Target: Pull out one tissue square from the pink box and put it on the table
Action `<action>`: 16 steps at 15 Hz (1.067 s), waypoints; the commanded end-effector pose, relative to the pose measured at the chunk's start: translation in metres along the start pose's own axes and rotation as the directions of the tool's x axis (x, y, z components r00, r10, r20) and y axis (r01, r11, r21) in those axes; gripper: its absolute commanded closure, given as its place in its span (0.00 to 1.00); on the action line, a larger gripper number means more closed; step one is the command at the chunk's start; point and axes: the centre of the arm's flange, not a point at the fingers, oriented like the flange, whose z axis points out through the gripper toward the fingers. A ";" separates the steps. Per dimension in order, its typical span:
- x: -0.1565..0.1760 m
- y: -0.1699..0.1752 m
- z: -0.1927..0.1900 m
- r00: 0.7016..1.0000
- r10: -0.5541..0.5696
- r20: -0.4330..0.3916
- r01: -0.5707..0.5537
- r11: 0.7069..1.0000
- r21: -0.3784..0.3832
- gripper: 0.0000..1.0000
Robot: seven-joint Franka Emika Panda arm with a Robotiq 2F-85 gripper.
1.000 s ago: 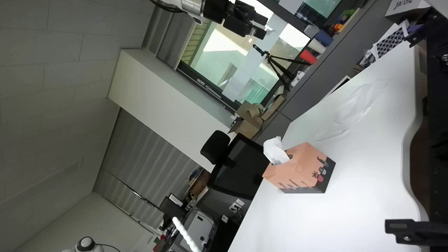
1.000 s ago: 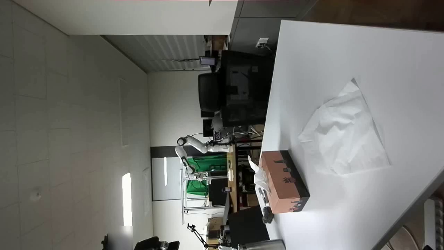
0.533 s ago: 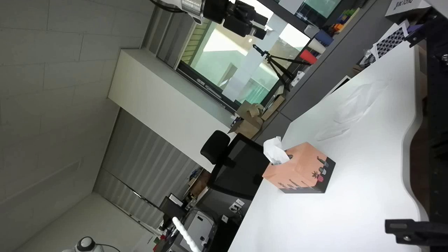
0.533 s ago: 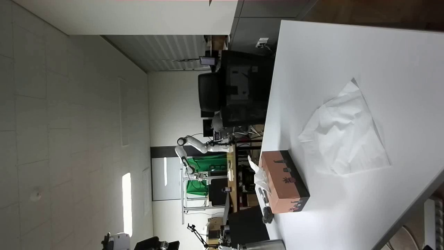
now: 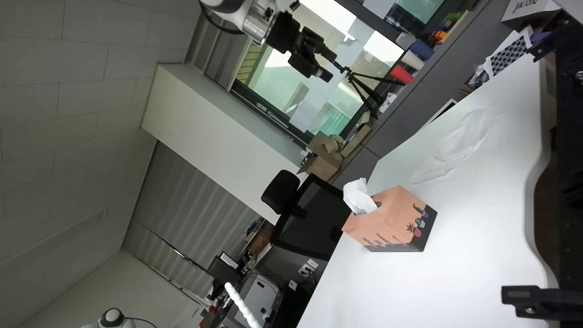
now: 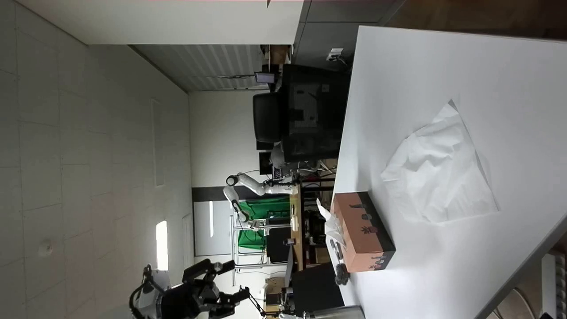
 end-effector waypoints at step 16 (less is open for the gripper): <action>0.182 0.041 0.150 0.991 0.117 0.058 -0.131 0.864 0.486 0.00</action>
